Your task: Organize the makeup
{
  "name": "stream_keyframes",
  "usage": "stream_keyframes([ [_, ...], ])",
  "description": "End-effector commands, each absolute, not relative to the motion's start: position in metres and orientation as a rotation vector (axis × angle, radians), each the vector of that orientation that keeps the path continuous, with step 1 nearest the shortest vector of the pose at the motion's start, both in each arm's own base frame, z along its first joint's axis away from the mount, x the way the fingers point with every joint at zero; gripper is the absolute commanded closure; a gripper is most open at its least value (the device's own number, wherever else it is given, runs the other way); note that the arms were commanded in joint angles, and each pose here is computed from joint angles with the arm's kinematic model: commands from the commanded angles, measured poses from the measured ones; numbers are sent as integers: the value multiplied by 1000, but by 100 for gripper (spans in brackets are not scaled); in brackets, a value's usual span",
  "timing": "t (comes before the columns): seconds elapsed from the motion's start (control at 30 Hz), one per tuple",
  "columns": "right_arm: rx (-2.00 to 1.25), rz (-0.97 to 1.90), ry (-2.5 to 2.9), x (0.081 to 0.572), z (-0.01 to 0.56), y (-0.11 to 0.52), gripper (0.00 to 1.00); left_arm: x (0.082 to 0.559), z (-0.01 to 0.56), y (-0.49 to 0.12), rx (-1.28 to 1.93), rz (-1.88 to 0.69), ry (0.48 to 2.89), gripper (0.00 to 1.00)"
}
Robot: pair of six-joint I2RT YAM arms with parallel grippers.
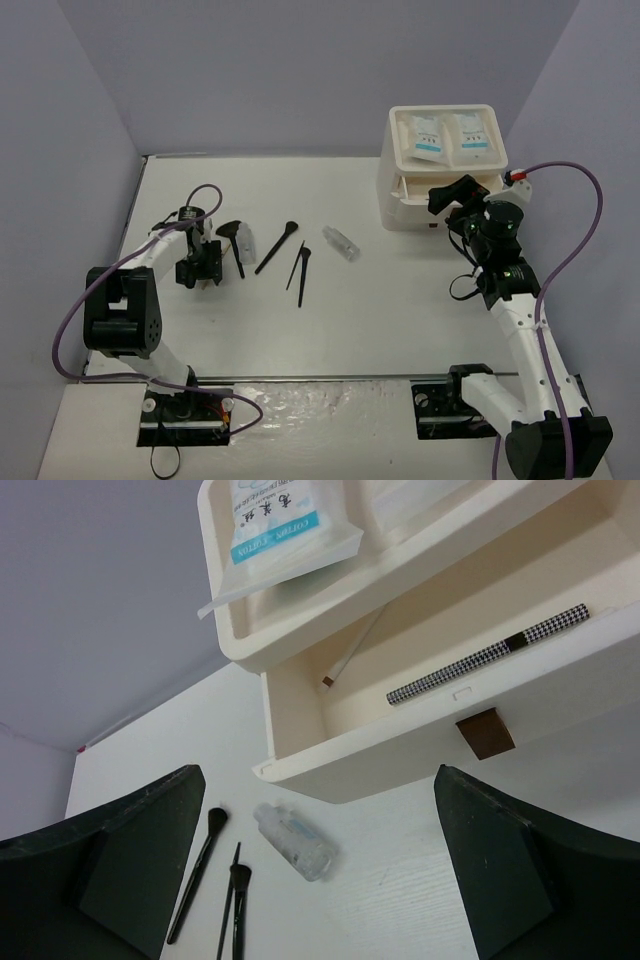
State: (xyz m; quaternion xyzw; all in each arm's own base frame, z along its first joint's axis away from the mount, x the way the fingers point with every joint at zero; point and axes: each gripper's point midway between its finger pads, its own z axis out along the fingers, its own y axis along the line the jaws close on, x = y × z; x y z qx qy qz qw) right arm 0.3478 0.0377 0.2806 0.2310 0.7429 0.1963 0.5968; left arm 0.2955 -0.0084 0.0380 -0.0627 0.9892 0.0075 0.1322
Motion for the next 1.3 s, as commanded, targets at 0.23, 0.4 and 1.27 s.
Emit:
stream_keyframes([
  [0.23, 476, 469, 1618, 347, 309, 42, 4, 313, 38, -13, -132, -43, 2804, 47],
  [0.4, 475, 468, 1616, 347, 310, 42, 4, 311, 33, -15, -132, -60, 2827, 48],
  [1.27, 472, 490, 1605, 344, 315, 46, 4, 294, 25, -44, -67, -46, 2897, 70],
])
